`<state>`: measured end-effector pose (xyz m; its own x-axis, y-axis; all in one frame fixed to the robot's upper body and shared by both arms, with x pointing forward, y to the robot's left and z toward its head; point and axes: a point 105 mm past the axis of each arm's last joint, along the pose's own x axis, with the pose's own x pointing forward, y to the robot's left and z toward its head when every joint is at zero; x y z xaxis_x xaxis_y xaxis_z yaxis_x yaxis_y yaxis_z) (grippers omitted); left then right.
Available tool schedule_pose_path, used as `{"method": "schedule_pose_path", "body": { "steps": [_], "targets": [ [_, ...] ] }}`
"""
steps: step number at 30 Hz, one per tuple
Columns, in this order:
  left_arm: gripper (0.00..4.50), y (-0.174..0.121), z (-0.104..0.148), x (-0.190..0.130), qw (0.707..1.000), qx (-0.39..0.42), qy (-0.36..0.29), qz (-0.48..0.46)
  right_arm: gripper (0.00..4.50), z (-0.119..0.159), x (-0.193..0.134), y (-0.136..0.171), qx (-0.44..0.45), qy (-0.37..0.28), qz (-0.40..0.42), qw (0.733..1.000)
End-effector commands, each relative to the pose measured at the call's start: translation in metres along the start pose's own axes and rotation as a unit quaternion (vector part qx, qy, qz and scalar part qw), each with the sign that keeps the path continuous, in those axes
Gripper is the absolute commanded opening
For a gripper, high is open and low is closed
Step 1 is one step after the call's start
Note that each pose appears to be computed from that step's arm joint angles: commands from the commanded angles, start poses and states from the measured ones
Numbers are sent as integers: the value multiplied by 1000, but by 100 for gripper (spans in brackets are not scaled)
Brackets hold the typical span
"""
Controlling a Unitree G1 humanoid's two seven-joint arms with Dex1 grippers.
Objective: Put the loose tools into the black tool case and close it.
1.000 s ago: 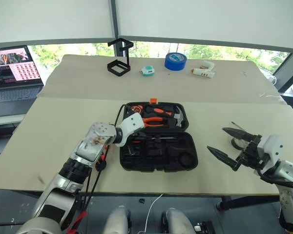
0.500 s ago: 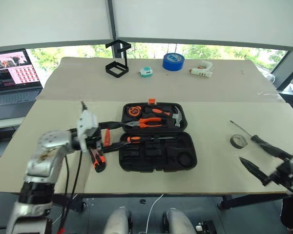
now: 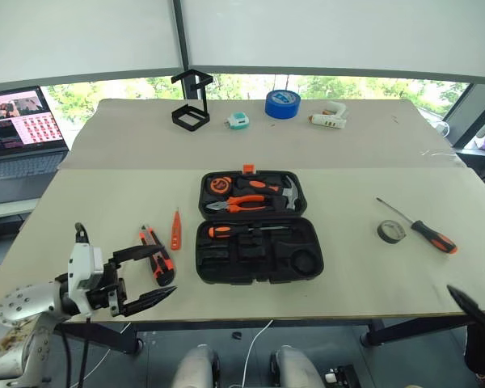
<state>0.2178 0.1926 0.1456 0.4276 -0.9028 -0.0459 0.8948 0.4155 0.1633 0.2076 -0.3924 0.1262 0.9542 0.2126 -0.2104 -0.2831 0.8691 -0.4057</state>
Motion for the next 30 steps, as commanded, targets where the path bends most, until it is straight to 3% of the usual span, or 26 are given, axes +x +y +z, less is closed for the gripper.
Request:
{"method": "schedule_pose_path", "body": {
  "steps": [1, 8, 16, 18, 19, 28, 30],
  "targets": [
    [448, -4, 24, 20, 999, 9, -46, -20, 450, 7, 15, -22, -23, 31, 23, 999],
    [448, -11, 52, 59, 993, 9, -92, -76, 450, 7, 77, -56, -30, 167, 73, 983],
    [448, -20, 48, 64, 993, -7, -82, -89, 450, -13, 89, -48, -11, 286, 113, 952],
    [448, -20, 47, 61, 993, -8, -77, -85, 450, -13, 91, -48, -6, 287, 107, 952],
    [450, -20, 46, 59, 994, -9, -75, -83, 399, -12, 94, -48, -5, 282, 103, 954],
    [450, -16, 44, 57, 994, -9, -69, -83, 107, -2, 105, -46, -21, 230, 95, 968],
    [450, -15, 44, 57, 994, -10, -68, -84, 98, 0, 105, -47, -26, 223, 93, 970]
  ]
}}
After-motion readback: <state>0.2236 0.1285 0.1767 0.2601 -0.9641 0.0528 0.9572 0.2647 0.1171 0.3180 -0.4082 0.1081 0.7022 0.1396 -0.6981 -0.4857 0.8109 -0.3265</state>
